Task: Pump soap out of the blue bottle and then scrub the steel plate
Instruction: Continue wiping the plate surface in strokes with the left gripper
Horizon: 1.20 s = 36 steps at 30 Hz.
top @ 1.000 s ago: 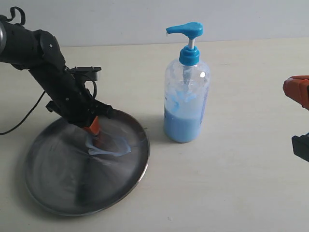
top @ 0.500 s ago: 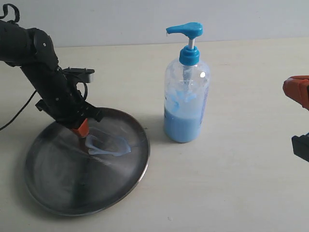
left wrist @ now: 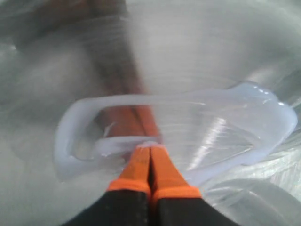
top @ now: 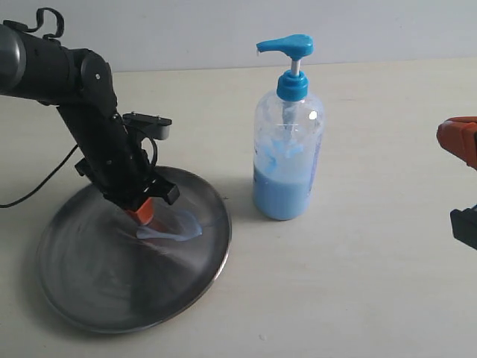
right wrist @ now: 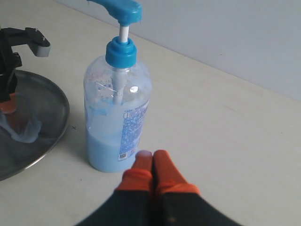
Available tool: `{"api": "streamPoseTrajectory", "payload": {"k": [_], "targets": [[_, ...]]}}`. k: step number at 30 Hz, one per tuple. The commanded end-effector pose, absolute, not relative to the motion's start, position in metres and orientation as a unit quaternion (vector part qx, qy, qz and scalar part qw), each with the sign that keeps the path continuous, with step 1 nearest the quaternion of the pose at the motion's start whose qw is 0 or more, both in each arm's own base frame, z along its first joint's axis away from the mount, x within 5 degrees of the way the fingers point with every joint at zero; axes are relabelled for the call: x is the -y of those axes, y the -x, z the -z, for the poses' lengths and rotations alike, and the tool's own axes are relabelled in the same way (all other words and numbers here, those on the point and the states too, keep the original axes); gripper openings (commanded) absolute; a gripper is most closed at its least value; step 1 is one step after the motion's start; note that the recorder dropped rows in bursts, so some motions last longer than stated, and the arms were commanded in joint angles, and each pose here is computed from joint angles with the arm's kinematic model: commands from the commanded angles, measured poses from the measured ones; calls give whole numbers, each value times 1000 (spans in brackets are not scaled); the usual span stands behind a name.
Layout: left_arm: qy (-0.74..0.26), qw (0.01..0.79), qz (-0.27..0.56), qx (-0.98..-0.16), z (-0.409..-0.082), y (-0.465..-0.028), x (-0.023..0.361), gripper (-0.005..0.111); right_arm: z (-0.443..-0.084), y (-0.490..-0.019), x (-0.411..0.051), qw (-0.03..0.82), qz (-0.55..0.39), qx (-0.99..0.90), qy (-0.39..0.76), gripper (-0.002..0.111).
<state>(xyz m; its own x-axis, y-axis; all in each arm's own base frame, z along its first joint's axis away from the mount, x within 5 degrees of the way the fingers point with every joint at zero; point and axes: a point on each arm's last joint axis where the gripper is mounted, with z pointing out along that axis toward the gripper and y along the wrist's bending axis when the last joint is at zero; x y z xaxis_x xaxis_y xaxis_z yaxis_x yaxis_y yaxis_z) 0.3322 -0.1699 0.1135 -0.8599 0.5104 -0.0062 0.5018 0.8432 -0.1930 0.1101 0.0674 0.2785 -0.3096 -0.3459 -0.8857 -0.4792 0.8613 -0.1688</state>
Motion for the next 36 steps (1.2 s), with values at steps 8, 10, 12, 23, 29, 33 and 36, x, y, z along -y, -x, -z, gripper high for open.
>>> {"api": "streamPoseTrajectory", "payload": {"k": [8, 10, 12, 23, 29, 33, 36], "targets": [[286, 19, -154, 946, -118, -313, 209, 0, -278, -110, -67, 529, -67, -808, 250, 0], [284, 16, -163, 945, -119, -311, 214, 0, -278, -110, -67, 529, -67, -808, 250, 0], [285, 13, -173, 943, -119, -310, 217, 0, -278, -110, -67, 529, -67, -808, 250, 0], [286, 5, -182, 941, -117, -312, 220, 0, -278, -110, -67, 529, -67, -808, 250, 0], [295, 18, -166, 941, -104, -312, 217, 0, -278, -110, -67, 529, -67, -808, 250, 0], [301, 19, -157, 941, -101, -313, 216, 0, -278, -110, -67, 529, -67, -808, 250, 0], [300, 10, -129, 945, -100, -319, 207, 0, -278, -110, -67, 529, -67, -808, 250, 0]]}}
